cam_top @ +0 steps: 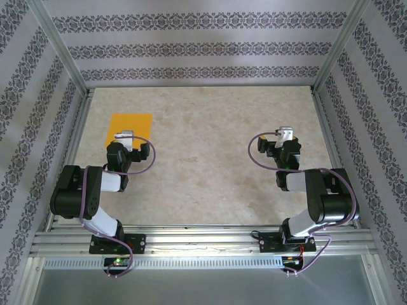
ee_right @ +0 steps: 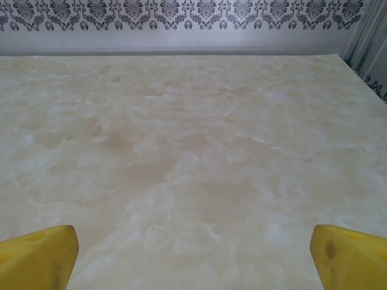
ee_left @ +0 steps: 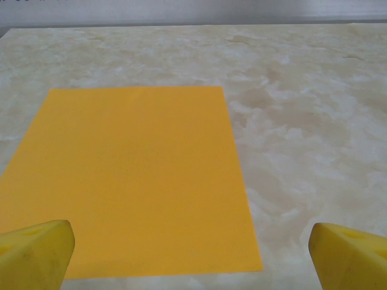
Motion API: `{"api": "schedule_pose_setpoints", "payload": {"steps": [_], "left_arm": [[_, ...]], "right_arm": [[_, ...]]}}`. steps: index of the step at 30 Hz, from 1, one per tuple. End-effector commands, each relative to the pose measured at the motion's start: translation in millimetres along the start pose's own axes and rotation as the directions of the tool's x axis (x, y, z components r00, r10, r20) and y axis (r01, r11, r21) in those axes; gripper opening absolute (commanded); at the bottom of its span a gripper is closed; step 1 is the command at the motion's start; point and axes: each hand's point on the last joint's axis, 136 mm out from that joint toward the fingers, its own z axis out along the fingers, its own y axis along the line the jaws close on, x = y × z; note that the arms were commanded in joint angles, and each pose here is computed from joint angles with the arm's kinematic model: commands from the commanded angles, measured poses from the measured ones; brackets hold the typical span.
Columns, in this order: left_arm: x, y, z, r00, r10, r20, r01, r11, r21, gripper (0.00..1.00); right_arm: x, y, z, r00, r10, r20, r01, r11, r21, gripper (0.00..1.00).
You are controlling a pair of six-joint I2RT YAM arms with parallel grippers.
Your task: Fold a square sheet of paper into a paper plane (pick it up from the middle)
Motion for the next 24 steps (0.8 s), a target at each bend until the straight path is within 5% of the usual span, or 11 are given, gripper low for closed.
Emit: {"api": "schedule_pose_setpoints", "payload": {"steps": [1, 11, 24], "left_arm": [[-5, -2, 1, 1.000, 0.012, 0.016, -0.012, 1.000, 0.011, 0.99], [-5, -1, 0, 1.000, 0.011, 0.019, -0.012, 1.000, 0.005, 0.99], [-24, 2, -28, 0.995, -0.003, 0.098, 0.004, 1.000, -0.015, 0.99]], "right_arm": [[-6, 0, 0, 0.999, 0.012, 0.030, -0.012, 1.000, 0.011, 0.98], [-6, 0, 0, 1.000, 0.011, 0.029, -0.011, 1.000, 0.003, 0.98], [-26, 31, -20, 0.999, -0.030, 0.031, 0.035, 0.984, -0.173, 0.98]]}}
